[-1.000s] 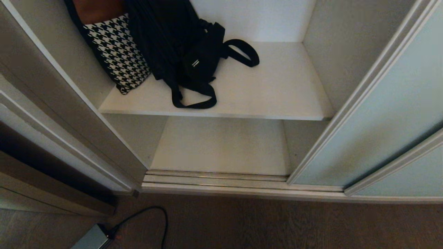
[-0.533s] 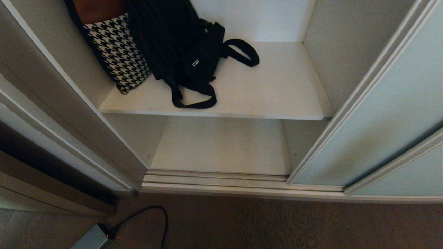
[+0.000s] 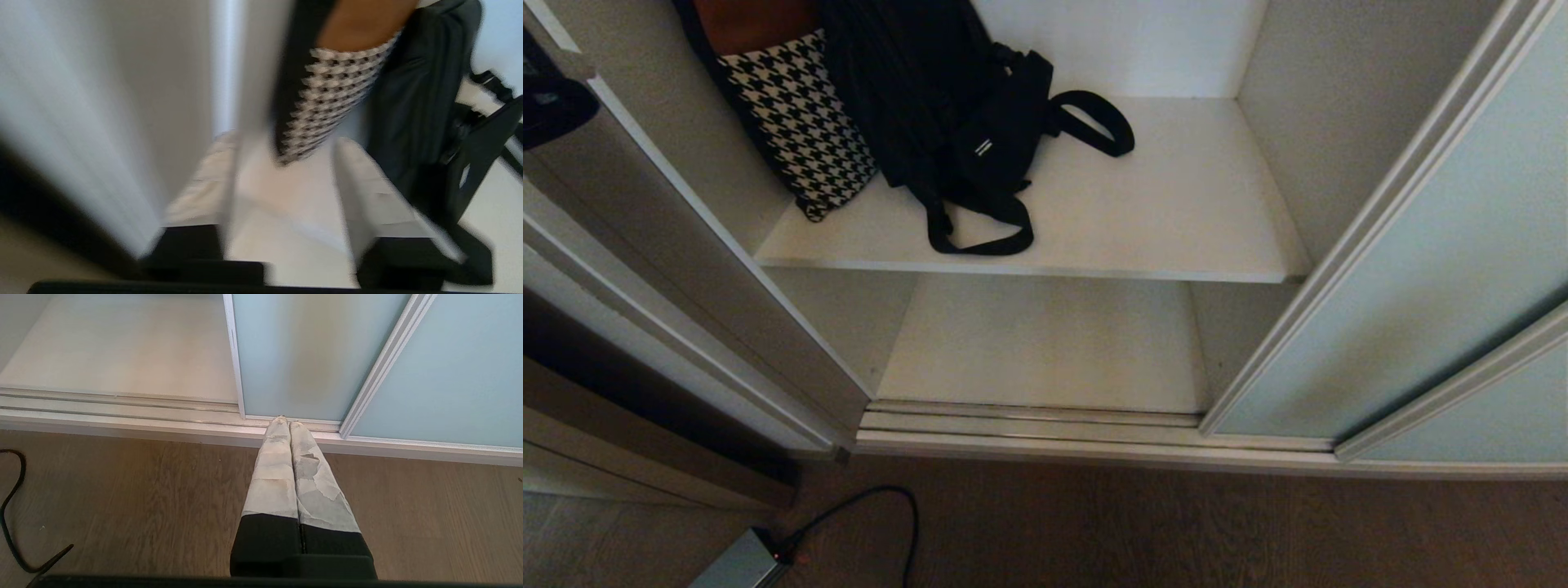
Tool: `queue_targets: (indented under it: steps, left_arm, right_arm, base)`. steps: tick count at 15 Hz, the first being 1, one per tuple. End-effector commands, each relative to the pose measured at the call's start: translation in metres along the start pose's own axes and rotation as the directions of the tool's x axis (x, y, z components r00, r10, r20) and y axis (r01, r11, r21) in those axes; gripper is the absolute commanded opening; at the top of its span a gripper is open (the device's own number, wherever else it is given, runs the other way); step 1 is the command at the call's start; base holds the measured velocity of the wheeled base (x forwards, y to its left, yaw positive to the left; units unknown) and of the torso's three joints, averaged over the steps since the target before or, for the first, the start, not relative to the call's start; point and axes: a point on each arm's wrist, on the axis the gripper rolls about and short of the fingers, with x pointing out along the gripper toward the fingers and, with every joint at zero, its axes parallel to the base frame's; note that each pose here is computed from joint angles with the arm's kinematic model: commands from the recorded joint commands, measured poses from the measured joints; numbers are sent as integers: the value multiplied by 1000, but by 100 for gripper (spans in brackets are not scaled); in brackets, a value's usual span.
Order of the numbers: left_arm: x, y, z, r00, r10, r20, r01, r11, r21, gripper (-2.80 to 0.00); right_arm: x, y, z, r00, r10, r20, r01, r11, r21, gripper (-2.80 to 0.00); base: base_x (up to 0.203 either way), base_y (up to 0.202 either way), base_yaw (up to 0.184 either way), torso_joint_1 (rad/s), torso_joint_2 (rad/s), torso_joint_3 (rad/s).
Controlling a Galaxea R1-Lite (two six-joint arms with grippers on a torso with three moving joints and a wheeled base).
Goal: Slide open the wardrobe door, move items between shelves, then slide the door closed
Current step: Place the bag on the lower shelf
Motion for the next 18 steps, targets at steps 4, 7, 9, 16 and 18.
queue_targets:
  steps: [4, 7, 9, 16, 18]
  left_arm:
    - [85, -47, -66, 987, -61, -145, 57, 998, -34, 0]
    - [102, -67, -78, 983, -101, -151, 93, 994, -58, 0]
    - [120, -73, -94, 983, -96, -159, 88, 994, -60, 0]
    - [176, -102, -145, 989, -146, -25, 142, 984, -110, 0]
    - [182, -115, -152, 983, -180, 32, 183, 974, -134, 0]
  right_arm:
    - [0, 0, 0, 1000, -1, 1, 1, 1000, 0, -280]
    - [0, 0, 0, 1000, 0, 2, 0, 1000, 0, -280]
    - [0, 0, 0, 1000, 0, 2, 0, 1000, 0, -280]
    - [0, 0, 0, 1000, 0, 0, 0, 1000, 0, -280]
    - [0, 0, 0, 1000, 0, 1, 0, 1000, 0, -280]
  base:
    - [0, 0, 0, 0, 0, 0]
    - [0, 0, 0, 0, 0, 0]
    - [0, 0, 0, 0, 0, 0]
    - [0, 0, 0, 0, 0, 0]
    - [0, 0, 0, 0, 0, 0]
